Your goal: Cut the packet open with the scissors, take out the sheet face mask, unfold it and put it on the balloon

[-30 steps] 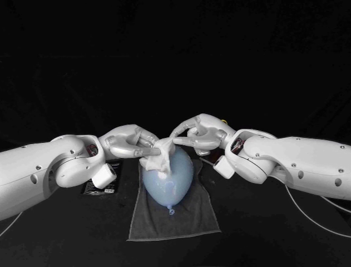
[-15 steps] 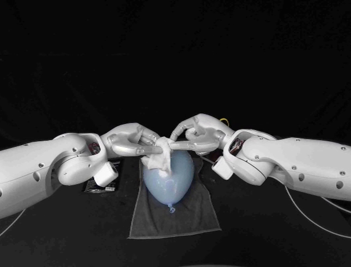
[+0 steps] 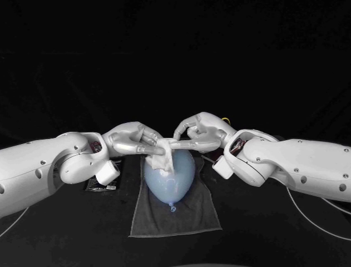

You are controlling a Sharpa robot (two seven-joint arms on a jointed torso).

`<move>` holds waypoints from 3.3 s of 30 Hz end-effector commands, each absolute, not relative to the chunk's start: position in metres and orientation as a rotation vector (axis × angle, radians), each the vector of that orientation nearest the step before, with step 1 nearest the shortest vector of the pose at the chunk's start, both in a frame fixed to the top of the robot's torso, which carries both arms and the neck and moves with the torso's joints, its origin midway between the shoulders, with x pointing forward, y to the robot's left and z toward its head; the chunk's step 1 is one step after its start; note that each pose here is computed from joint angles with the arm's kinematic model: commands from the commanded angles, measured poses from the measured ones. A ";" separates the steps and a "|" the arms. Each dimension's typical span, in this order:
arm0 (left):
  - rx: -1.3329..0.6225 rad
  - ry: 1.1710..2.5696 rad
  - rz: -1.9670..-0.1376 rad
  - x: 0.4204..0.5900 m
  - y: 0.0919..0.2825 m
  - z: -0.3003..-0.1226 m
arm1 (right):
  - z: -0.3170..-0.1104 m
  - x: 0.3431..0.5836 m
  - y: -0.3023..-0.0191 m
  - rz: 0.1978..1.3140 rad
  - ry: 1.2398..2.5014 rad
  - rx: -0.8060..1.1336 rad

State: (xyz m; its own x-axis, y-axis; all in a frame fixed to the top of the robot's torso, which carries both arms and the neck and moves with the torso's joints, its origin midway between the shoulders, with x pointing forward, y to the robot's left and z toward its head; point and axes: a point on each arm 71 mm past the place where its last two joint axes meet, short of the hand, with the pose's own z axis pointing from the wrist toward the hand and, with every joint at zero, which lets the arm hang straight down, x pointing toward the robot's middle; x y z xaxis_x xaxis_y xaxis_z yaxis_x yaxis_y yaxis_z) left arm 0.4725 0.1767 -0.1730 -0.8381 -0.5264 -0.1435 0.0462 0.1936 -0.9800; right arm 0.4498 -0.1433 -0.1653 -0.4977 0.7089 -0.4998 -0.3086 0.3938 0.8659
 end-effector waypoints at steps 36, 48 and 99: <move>-0.529 2.004 -1.671 0.476 0.175 -0.174 | -0.163 0.447 -0.148 1.330 1.638 0.413; -0.535 2.001 -1.675 0.476 0.176 -0.174 | -0.168 0.444 -0.149 1.304 1.707 0.281; -0.536 2.013 -1.641 0.476 0.175 -0.178 | -0.164 0.447 -0.144 1.275 1.551 0.394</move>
State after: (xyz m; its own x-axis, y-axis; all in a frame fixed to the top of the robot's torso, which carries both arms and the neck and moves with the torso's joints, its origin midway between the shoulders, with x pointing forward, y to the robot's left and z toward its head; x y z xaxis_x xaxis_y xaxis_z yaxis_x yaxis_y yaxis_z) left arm 0.4764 0.1764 -0.1788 -0.8044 -0.5812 -0.1229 -0.0032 0.2112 -0.9774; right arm 0.4453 -0.1411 -0.1661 -0.4501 0.7553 -0.4764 -0.3234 0.3595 0.8753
